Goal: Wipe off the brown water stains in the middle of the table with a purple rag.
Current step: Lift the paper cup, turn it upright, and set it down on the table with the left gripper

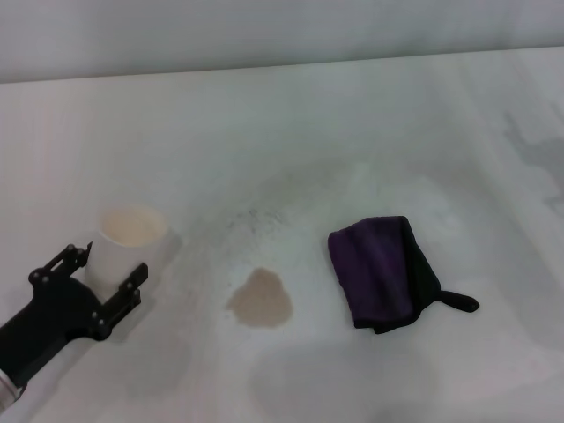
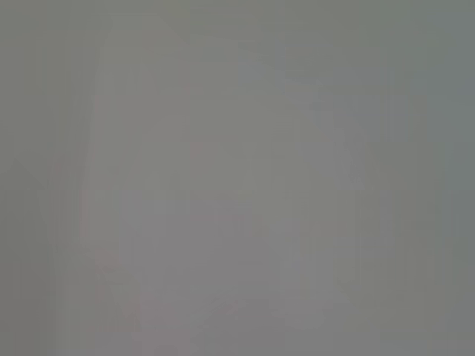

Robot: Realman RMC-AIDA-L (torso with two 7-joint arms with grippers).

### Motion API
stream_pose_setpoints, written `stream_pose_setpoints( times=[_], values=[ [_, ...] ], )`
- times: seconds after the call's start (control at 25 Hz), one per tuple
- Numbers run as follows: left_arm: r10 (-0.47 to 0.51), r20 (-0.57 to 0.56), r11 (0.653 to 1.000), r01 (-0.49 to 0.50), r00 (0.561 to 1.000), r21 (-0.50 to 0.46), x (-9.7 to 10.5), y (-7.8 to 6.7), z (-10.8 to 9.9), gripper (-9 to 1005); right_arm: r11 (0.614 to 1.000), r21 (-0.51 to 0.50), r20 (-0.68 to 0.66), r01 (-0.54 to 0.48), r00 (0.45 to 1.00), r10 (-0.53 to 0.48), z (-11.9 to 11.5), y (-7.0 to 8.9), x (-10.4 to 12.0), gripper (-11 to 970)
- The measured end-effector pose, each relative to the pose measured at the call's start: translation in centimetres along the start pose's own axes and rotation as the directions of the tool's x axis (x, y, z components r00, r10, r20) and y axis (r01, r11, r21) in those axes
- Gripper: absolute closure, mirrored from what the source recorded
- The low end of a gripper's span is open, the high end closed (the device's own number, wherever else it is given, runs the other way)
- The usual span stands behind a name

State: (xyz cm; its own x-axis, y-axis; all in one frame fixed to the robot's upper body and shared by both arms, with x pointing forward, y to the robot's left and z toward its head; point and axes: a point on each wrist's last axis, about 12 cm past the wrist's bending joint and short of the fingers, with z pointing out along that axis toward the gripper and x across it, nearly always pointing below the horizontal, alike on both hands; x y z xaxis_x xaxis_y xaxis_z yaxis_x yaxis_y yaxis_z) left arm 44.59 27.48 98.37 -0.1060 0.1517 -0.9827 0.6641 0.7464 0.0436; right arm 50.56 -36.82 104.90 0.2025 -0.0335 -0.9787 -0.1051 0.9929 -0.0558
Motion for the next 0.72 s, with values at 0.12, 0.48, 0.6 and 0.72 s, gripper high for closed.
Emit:
stream_pose_setpoints(
  times=[0.12,0.48,0.6,0.72],
  values=[
    [0.020,-0.010,1.000,-0.020,1.000,-0.005,0.4,-0.4,-0.4,350,1.000,0.000,0.000,-0.001,1.000,0.001,0.0,0.0,0.0,148],
    [0.038,-0.036,0.999,-0.039,0.999,-0.023,1.4,-1.3,-1.8,351,1.000,0.000,-0.002,-0.004,1.000,0.004,0.0,0.1,0.1,148],
    [0.045,-0.046,0.999,-0.046,0.998,-0.022,1.7,-1.8,-2.1,350,1.000,0.000,-0.003,-0.006,1.000,0.006,-0.1,0.2,0.1,148],
    [0.042,-0.059,0.999,-0.043,0.997,-0.025,2.1,-2.3,-2.5,350,1.000,0.000,-0.003,-0.007,1.000,0.007,-0.1,0.2,0.1,148]
  ],
)
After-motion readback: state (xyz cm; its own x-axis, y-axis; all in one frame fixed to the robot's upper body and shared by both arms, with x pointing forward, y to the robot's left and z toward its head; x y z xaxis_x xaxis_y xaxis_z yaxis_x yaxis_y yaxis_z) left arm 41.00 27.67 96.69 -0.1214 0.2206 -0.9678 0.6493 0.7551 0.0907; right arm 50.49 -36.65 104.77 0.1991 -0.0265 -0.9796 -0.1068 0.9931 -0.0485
